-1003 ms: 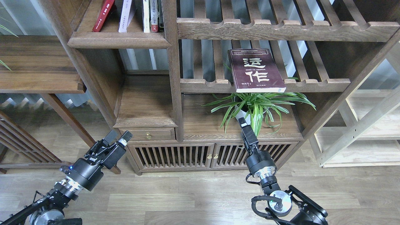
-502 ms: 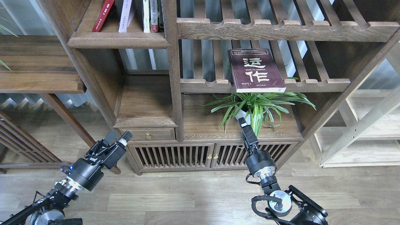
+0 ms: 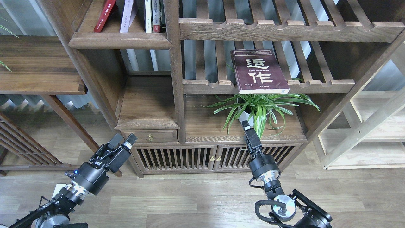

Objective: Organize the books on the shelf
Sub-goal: 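Open the right gripper and align it under the dark red book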

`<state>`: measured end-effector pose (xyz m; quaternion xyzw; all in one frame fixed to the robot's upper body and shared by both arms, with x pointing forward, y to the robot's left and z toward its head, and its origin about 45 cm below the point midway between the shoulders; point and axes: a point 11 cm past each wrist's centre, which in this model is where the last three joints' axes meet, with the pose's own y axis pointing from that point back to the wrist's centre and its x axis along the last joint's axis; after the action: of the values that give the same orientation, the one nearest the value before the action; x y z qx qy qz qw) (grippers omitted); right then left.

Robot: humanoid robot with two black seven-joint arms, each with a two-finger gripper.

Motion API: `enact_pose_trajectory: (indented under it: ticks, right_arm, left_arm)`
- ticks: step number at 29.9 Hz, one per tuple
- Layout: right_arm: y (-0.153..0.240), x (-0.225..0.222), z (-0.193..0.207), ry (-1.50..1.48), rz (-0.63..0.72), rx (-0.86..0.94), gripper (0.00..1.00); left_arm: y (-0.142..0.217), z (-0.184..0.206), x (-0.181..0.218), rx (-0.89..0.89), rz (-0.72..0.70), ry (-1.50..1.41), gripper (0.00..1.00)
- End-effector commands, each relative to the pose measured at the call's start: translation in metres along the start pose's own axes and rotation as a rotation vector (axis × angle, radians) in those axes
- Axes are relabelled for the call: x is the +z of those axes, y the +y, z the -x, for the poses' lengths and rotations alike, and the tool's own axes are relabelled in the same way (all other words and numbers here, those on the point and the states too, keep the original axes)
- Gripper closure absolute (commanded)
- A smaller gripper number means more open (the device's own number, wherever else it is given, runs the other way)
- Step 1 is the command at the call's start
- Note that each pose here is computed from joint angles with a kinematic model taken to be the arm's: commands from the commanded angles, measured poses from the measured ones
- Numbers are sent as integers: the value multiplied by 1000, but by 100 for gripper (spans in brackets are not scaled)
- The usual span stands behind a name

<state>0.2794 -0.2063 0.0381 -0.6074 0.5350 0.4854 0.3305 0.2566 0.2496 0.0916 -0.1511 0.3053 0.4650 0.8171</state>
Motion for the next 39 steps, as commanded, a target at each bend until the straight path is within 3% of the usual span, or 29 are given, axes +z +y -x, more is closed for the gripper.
enact_pose_trajectory:
  ticks: [1, 39]
  right_arm:
    - [3, 2, -4, 6, 9, 13, 0]
    - [7, 8, -9, 13, 29, 27, 0]
  left_arm:
    - [3, -5, -1, 16, -5, -3, 1]
    - [1, -3, -5, 16, -2, 10, 1]
